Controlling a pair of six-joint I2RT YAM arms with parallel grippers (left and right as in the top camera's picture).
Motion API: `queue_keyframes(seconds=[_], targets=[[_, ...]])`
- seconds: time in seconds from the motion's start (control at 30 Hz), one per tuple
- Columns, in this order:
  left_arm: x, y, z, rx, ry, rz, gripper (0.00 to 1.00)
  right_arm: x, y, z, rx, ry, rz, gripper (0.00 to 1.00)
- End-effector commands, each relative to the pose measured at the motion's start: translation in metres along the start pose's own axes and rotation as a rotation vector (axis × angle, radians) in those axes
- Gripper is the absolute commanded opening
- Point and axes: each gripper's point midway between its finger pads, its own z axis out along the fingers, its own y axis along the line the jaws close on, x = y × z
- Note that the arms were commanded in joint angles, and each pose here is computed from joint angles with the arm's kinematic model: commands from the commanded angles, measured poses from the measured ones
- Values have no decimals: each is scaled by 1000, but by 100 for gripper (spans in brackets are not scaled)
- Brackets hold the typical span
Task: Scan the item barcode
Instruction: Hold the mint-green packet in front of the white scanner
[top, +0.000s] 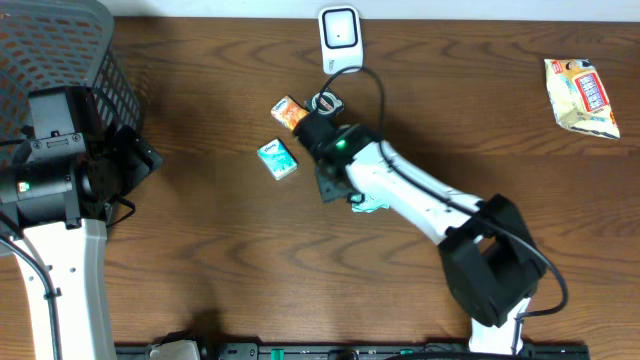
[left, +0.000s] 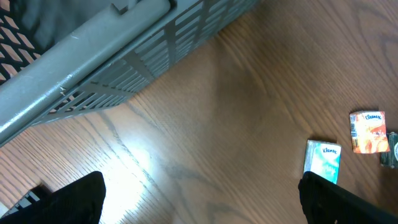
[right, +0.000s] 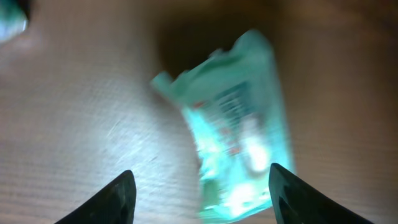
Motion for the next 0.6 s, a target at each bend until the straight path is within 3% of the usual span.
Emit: queue_keyframes(seconds=[0.0,0.13,0.43,0.57], targets=[[-1,1,0,-3,-3,-12,98,-16,-23,-6,1,-22,-2,56],[-1,1,0,-4,-3,-12,97,-12,-28,12,-43,42,-26,46],[-1,1,0,-4,-3,-12,98,6,-20,46,-79,136,-58,44],[-1,1,0,-4,-3,-12,98,12,-20,58,-68,169,-62,32]])
